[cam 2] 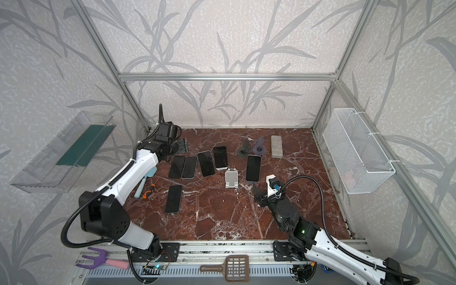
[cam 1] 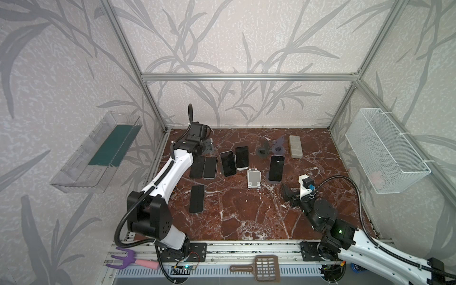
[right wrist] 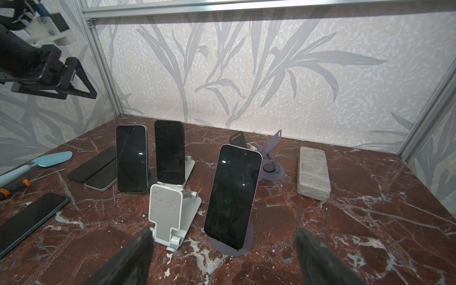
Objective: Remove the phone from the phone stand
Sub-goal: Place the phone at the middle-left of the table, then remove the phone from the phone stand.
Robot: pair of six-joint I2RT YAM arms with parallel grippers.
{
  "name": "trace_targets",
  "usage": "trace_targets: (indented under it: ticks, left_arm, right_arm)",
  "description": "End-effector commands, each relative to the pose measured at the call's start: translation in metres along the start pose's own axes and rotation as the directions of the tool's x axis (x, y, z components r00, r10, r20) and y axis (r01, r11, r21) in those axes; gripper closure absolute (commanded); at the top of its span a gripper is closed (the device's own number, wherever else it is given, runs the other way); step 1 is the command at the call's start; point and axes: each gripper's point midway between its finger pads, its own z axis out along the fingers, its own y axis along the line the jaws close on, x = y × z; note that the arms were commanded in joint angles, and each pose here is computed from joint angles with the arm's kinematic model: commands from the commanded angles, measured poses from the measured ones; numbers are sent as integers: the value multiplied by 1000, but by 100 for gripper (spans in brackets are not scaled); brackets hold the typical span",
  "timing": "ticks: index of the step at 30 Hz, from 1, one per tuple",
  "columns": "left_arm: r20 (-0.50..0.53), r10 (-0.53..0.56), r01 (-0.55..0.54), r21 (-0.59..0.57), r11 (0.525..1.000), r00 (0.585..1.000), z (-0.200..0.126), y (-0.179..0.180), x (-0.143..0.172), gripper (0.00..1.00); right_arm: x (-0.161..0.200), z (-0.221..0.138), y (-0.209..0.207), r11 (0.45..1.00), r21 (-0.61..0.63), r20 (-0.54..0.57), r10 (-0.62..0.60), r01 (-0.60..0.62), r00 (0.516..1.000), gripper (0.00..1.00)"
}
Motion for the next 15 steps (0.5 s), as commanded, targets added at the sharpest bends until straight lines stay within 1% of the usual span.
trace_targets:
  ticks: [1, 3, 5, 7, 9, 12, 15]
  left_arm:
    - [158, -115, 92, 148, 985, 981, -21, -31, -10, 20]
    - [262, -128, 77, 194, 978, 957, -43, -46, -15, 20]
    - [322, -140, 75, 206, 976, 936, -60, -55, -16, 21]
    - [353, -158, 84, 215, 973, 922, -72, -61, -15, 21]
    - [376, -163, 92, 199, 976, 912, -80, -63, -13, 21]
    - [388, -159, 103, 161, 982, 908, -85, -66, -9, 23]
    - [449, -133, 96, 104, 990, 884, -95, -72, -6, 24]
  right_arm:
    - [-4, -1, -4, 999, 14, 43, 48, -49, 998, 11]
    - [-1, 0, -4, 999, 16, 43, 46, -47, 998, 11]
    - [0, 2, -3, 999, 16, 39, 43, -43, 998, 11]
    - [0, 3, -1, 999, 14, 35, 42, -43, 998, 11]
    - [2, 4, -3, 999, 25, 36, 38, -39, 999, 11]
    - [3, 5, -4, 998, 38, 36, 44, -46, 998, 11]
    - [5, 5, -1, 997, 18, 34, 70, -71, 997, 11]
